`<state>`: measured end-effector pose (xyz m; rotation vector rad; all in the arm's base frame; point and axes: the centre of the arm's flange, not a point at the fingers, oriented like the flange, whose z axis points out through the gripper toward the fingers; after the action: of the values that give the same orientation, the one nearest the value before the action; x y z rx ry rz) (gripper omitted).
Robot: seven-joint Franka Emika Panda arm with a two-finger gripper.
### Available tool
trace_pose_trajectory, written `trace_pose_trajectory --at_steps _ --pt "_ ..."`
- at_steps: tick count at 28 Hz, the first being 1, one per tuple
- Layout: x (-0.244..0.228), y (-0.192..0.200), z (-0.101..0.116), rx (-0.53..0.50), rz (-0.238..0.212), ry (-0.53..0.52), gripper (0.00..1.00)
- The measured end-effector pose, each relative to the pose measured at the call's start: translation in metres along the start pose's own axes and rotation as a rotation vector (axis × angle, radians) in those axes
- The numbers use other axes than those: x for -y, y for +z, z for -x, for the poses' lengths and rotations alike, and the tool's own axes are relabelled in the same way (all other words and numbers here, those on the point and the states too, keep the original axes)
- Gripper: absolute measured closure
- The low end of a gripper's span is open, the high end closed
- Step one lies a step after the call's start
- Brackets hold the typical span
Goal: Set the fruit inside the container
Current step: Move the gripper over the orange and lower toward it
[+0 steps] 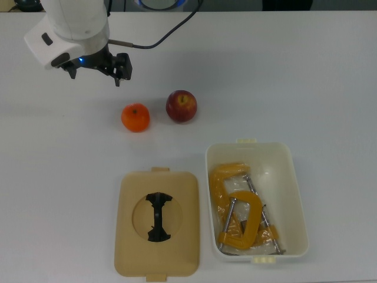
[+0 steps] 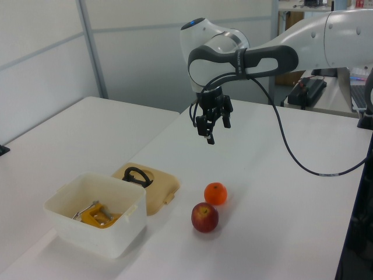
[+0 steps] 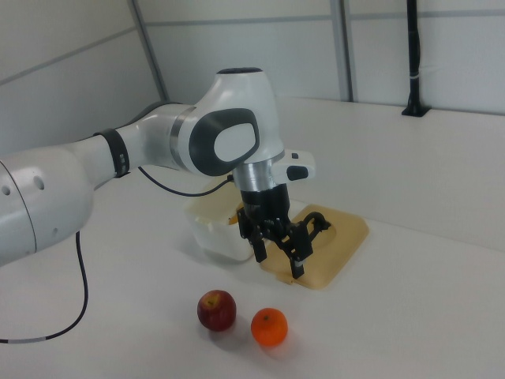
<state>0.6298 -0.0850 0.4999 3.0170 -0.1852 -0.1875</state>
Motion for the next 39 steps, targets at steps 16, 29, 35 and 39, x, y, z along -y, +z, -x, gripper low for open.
trace_pose_trajectory --at_steps 16,29,35,39 --pt "0.008 -0.003 0.011 0.050 0.001 -0.015 0.00" --pt "0.039 0.015 0.064 -0.033 0.005 -0.076 0.00" --pt "0.052 0.044 0.072 -0.075 0.002 -0.100 0.00" --pt "0.056 0.063 0.065 -0.097 -0.003 -0.106 0.00"
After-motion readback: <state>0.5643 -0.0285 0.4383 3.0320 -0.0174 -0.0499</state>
